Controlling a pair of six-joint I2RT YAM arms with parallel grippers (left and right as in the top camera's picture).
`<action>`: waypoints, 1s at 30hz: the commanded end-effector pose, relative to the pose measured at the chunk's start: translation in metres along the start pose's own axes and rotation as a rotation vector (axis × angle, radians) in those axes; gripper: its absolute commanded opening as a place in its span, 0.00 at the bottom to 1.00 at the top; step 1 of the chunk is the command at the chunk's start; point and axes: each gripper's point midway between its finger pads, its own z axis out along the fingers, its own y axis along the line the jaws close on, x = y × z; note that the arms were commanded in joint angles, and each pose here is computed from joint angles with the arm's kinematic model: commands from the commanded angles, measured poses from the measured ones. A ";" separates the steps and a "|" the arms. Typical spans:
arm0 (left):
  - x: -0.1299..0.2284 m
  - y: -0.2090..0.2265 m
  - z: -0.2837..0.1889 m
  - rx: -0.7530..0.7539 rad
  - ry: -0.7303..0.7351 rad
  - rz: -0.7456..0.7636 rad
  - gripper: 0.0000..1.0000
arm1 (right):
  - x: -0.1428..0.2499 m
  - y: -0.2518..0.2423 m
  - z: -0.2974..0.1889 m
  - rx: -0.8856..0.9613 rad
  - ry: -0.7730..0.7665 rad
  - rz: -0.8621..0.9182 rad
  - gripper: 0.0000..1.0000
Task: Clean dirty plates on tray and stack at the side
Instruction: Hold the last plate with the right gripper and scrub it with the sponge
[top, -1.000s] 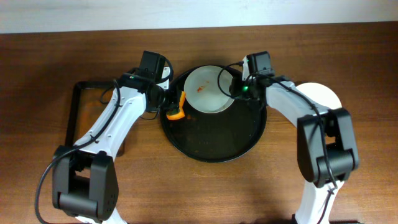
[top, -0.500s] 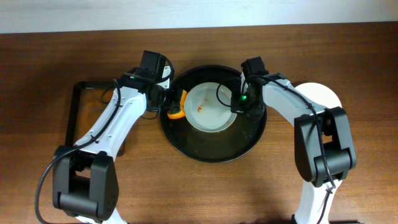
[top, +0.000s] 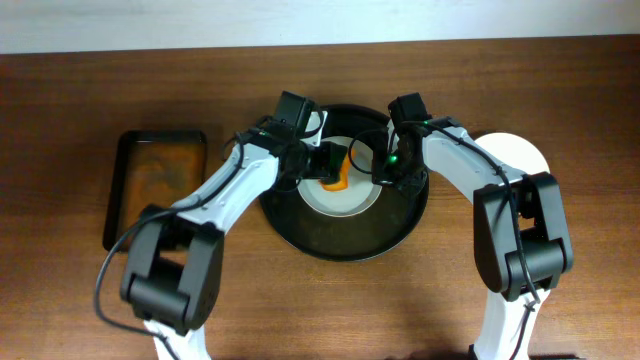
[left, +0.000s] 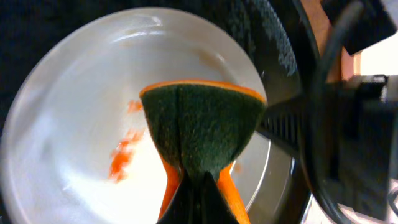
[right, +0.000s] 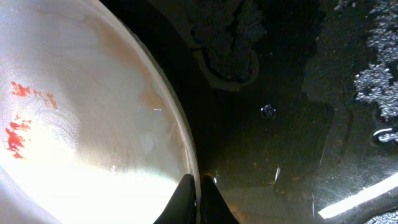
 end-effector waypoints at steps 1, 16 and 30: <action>0.006 -0.003 0.018 0.078 0.043 -0.044 0.01 | 0.021 -0.018 0.015 0.076 0.069 -0.004 0.04; 0.024 0.087 0.041 -0.347 0.058 -0.082 0.01 | 0.022 -0.018 0.015 0.077 0.070 -0.003 0.04; -0.010 0.105 -0.041 -0.606 -0.105 -0.056 0.01 | 0.024 -0.019 0.015 0.080 0.080 -0.001 0.04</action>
